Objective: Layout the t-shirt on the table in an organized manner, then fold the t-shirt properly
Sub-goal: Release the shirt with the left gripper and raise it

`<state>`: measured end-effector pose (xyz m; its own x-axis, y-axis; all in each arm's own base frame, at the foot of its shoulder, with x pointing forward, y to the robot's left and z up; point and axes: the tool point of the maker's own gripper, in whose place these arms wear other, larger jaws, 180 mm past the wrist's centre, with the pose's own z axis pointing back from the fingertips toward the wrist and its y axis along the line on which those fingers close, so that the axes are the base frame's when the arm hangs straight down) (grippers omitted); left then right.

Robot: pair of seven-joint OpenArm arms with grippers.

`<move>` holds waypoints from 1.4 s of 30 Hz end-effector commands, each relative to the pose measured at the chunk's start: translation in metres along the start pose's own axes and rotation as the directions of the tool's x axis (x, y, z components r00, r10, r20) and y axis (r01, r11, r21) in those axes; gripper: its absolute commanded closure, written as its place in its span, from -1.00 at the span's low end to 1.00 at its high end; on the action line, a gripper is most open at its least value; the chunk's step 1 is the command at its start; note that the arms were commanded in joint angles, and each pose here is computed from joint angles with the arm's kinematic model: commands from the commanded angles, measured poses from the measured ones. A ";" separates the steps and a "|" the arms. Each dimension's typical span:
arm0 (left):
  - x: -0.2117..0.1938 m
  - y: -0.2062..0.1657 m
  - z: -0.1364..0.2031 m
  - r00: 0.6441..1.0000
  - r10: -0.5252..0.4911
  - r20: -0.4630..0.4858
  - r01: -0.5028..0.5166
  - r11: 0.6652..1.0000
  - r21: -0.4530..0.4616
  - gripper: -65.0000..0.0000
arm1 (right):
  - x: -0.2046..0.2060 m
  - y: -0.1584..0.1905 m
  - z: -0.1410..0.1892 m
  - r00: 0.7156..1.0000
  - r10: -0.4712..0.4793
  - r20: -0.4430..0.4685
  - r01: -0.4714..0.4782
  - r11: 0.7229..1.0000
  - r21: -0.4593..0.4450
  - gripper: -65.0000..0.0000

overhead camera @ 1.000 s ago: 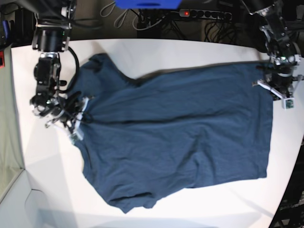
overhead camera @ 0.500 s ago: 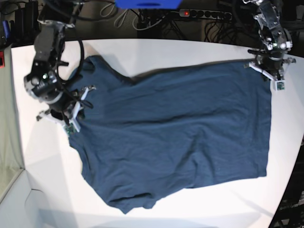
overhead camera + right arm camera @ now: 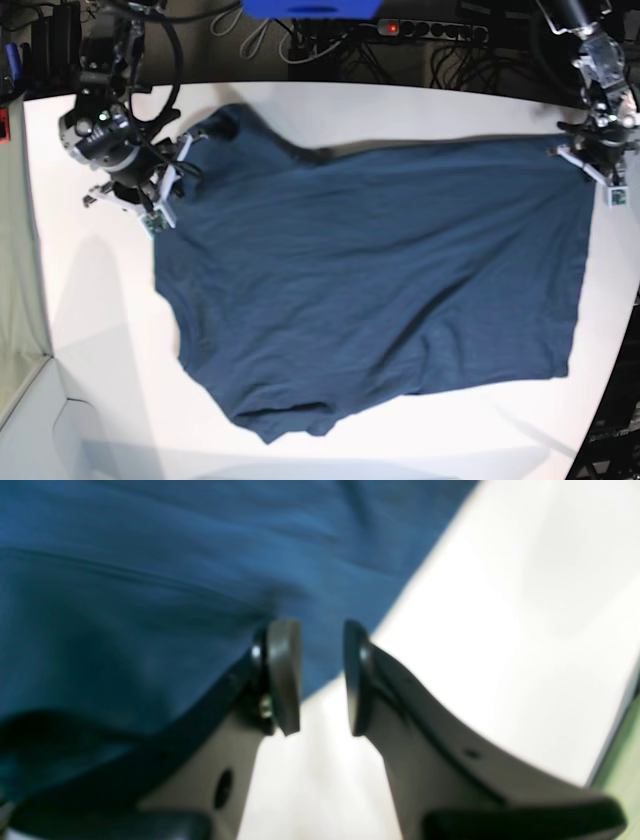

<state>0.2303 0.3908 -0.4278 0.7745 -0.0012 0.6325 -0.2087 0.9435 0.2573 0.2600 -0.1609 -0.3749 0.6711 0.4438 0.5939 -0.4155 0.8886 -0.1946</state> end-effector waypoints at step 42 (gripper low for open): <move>-0.033 0.033 0.072 0.990 -0.114 -0.078 0.113 0.993 -0.022 -0.86 | -0.036 0.065 0.004 0.995 0.079 -0.062 -0.068 0.985 0.161 -0.04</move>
<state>0.1474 0.3911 -0.3995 0.8563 -0.0596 0.5130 -0.1063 0.9517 0.2881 0.2011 -0.1225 -0.4123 0.6903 0.5278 0.4949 -0.5562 0.8246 -0.1036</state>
